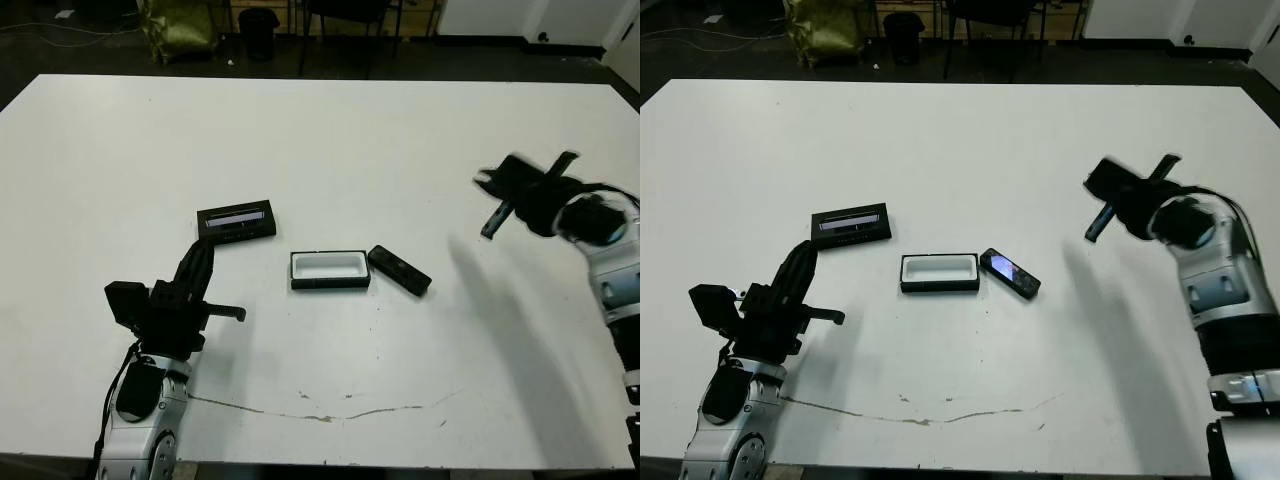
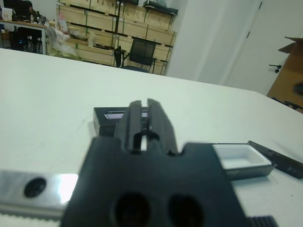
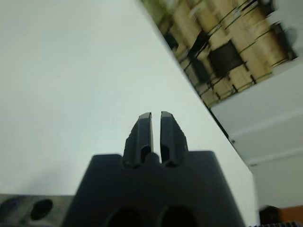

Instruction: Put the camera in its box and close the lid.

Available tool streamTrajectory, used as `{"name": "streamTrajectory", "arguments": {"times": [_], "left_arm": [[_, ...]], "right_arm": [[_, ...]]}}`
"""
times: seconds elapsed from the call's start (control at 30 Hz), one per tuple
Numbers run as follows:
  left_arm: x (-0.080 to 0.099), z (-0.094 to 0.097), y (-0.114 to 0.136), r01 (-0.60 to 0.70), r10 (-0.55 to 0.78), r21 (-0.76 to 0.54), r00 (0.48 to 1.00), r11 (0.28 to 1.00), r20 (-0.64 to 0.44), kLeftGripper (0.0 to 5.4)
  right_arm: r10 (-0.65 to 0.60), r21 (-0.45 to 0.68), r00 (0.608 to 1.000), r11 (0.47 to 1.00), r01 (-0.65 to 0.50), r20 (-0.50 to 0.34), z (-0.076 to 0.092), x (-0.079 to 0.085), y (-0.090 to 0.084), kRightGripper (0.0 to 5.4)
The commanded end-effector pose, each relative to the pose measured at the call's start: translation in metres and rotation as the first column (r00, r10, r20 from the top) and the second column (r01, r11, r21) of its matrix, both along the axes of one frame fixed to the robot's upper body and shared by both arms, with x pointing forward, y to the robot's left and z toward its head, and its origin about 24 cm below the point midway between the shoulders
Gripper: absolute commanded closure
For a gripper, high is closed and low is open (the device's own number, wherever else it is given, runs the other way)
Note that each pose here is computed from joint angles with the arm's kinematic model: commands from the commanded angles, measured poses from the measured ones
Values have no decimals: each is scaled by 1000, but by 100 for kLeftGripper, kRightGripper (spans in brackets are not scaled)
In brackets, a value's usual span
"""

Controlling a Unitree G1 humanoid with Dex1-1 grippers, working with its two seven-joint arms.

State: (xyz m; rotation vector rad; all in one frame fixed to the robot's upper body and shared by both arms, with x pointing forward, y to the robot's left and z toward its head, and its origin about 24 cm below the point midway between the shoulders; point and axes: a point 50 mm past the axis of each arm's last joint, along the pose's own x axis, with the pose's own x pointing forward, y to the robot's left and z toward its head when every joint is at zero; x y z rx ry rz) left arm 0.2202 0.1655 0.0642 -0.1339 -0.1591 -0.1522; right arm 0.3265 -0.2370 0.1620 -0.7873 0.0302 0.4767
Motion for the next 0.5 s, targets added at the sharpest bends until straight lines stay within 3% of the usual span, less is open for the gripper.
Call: {"name": "streamTrajectory", "arguments": {"times": [0.03,0.2,0.37,0.5], "left_arm": [[-2,-4,1,-8,8,2,999,1000,-41,539],[-2,-5,1,-3,4,17,999,1000,-33,539],[-2,-5,1,3,-4,0,999,1000,-33,539],[-2,-6,1,1,0,6,999,1000,-33,539]], "right_arm": [[48,157,997,987,-39,-57,-4,-19,8,540],[130,370,971,928,-48,-200,-18,-44,24,540],[226,434,942,895,-101,-248,-42,-62,36,540],[211,414,939,906,-84,-273,-53,-72,44,540]]}}
